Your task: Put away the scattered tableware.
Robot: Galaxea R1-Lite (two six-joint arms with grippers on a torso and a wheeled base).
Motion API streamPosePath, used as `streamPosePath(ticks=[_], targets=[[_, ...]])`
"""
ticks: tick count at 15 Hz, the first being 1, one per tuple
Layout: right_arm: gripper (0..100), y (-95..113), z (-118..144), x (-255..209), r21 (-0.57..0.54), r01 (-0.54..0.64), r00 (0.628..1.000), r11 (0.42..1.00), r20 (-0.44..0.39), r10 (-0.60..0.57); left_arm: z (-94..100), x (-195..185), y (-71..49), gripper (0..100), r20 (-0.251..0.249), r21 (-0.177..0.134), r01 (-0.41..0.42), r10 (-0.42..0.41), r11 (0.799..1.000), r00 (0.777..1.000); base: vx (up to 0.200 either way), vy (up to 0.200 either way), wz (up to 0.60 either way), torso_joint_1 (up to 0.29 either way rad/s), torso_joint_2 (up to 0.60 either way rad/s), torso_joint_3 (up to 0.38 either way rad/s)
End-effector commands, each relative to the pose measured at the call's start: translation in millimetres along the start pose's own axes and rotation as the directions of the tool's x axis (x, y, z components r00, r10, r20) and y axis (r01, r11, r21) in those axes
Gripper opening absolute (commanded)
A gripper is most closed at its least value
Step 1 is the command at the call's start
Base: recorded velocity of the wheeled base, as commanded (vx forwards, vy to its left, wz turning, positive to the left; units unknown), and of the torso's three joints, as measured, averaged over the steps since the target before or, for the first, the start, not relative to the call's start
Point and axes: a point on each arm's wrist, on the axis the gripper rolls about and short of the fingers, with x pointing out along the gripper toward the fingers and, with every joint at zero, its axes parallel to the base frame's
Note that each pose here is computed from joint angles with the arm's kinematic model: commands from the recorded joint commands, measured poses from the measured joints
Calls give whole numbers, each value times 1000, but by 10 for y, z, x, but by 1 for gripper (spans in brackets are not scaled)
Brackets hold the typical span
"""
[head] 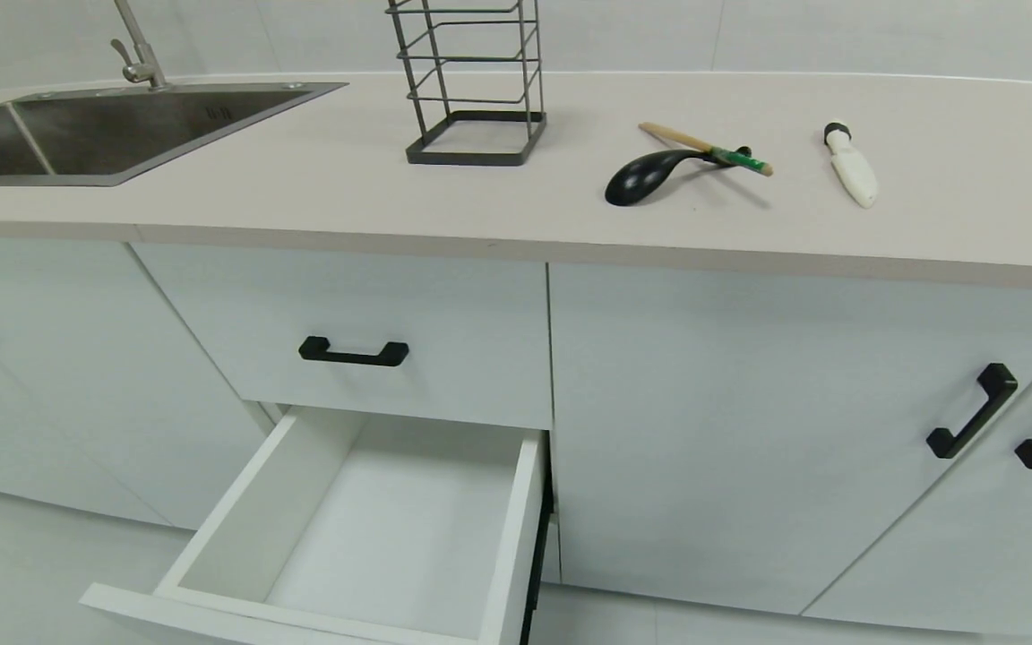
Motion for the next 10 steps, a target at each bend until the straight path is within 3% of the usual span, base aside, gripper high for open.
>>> streamPosePath(ticks=[1, 6, 8, 10], targets=[[0, 0, 0, 1, -1, 0, 1000, 1000, -1, 0, 1, 1, 0, 100, -1, -3, 0, 0, 1000, 1000, 0, 0, 600, 7, -2, 2], [0, 0, 0, 2, -2, 0, 1000, 1000, -3, 0, 1, 1, 0, 100, -1, -49, -1, 0, 999, 1000, 0, 0, 600, 1, 2, 1], [0, 0, 0, 1, -2, 0, 1000, 1000, -1, 0, 2, 1, 0, 100, 0, -49, -1, 1, 999, 1000, 0, 0, 600, 2, 3, 2], [0, 0, 0, 1, -1, 0, 1000, 1000, -1, 0, 2, 1, 0, 100, 0, -49, -1, 1, 999, 1000, 0, 0, 0, 0, 0, 0]])
